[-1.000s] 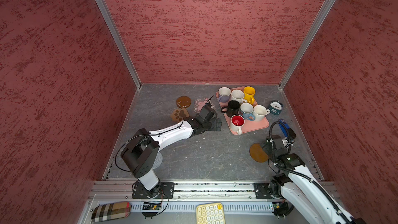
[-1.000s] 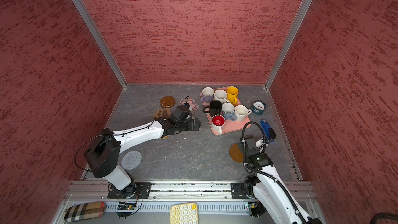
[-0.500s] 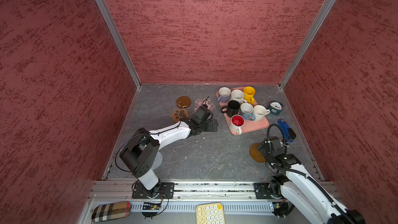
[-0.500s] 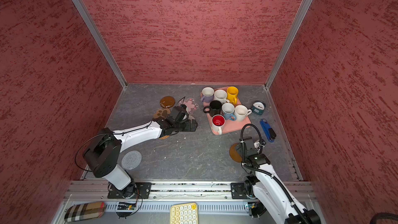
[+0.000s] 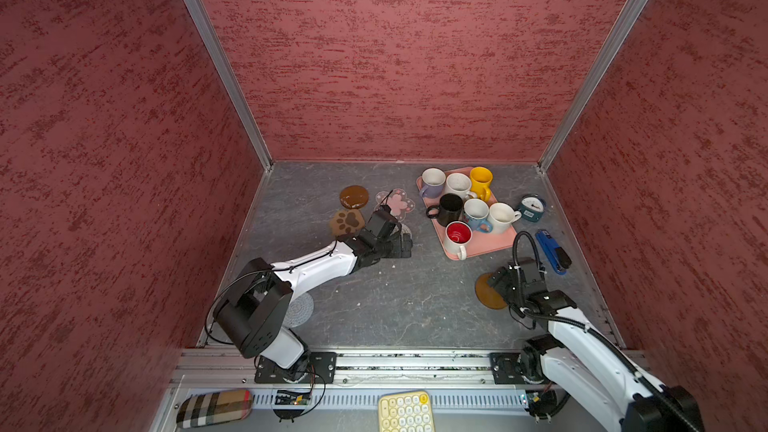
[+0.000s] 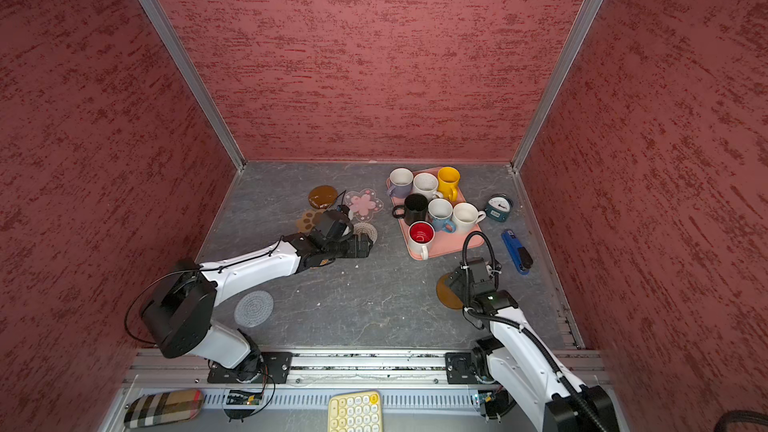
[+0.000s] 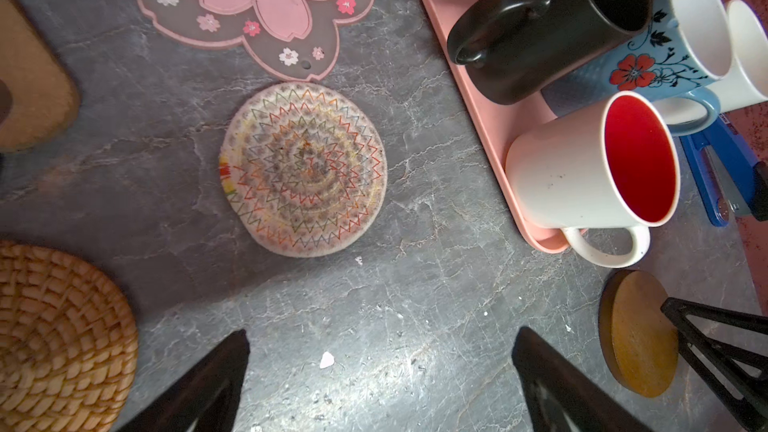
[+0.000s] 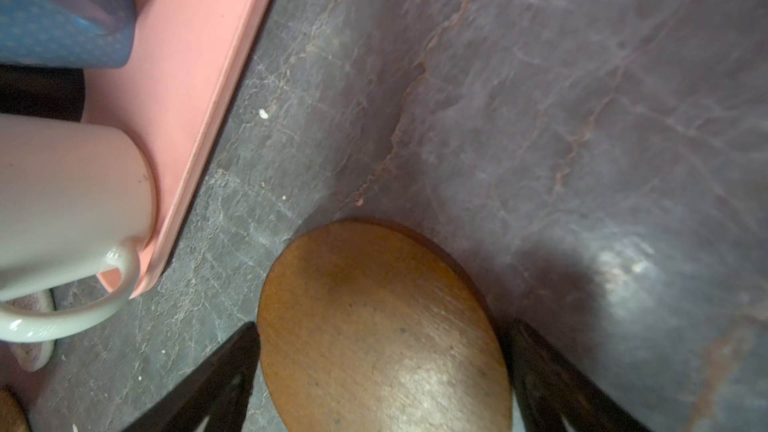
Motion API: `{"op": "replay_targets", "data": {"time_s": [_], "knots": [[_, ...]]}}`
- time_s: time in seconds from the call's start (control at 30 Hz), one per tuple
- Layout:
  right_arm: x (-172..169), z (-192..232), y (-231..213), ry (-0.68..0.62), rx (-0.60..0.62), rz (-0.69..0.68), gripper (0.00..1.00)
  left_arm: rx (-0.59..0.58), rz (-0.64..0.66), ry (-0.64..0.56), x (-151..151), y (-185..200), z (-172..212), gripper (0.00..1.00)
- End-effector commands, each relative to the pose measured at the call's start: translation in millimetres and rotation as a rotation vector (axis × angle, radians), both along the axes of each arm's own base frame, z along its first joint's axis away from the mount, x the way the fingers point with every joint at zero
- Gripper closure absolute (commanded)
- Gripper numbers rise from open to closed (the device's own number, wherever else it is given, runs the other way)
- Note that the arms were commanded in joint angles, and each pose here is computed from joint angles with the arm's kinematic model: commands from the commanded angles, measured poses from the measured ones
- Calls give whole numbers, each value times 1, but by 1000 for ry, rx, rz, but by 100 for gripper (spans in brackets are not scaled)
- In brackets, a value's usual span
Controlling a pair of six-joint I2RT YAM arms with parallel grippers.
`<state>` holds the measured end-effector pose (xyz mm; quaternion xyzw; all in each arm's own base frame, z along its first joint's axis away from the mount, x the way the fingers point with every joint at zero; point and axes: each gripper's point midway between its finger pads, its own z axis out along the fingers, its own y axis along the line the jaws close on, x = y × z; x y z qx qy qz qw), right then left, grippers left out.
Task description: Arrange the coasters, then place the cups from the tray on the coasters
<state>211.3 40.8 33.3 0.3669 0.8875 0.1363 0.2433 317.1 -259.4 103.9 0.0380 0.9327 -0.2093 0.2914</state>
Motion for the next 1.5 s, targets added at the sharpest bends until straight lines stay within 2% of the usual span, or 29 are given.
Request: {"op": "replay_targets", "data": {"time_s": [0.0,0.23,0.63,1.27,1.47], "knots": [[2,5,21,1,74,88,7,-1,25,-16,1,8,4,0],[2,7,41,20,70,214,7,0,37,-17,1,10,4,0],[11,13,86,-5,137,331,7,-21,68,-2,2,27,7,1],[34,14,132,2,30,505,7,-27,128,13,-3,61,1,1],[43,19,159,-9,4,581,6,-22,135,14,-2,66,3,1]]}}
